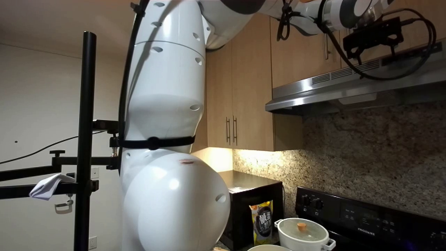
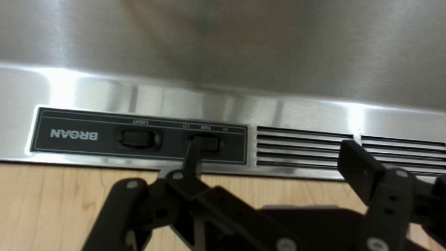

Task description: Turn on the light on top of the stove

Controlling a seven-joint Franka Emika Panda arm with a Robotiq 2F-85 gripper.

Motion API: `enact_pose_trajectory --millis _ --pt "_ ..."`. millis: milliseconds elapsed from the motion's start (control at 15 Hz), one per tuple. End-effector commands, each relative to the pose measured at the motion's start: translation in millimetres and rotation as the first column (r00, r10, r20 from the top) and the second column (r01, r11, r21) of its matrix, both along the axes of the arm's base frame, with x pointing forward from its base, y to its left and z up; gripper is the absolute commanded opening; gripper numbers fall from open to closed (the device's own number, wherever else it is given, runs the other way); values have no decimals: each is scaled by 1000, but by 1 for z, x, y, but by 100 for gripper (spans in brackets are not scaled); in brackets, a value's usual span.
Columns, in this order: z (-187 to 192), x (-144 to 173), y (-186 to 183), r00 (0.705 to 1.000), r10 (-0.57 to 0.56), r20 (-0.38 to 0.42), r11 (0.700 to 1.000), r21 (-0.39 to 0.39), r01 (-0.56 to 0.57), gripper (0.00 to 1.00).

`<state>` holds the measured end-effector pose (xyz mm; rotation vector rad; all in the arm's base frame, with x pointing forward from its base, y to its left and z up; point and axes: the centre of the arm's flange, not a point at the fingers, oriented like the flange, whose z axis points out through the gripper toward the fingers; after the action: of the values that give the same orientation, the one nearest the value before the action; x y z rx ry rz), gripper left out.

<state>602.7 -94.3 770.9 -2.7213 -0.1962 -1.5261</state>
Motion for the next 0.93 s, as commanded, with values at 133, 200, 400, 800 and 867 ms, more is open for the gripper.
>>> enact_pose_trajectory --millis 133,200,400,800,867 --pt "-2 -17 -13 1000 -1 -1 1000 16 1 100" --pt "-3 -18 -17 1000 -4 -6 1000 15 4 100" --pt "-5 -20 -25 1000 -16 -7 1000 14 17 100" --pt "-9 -24 -36 999 -38 -12 999 7 38 100" --pt "-11 -24 -38 999 -40 -19 999 9 40 100"
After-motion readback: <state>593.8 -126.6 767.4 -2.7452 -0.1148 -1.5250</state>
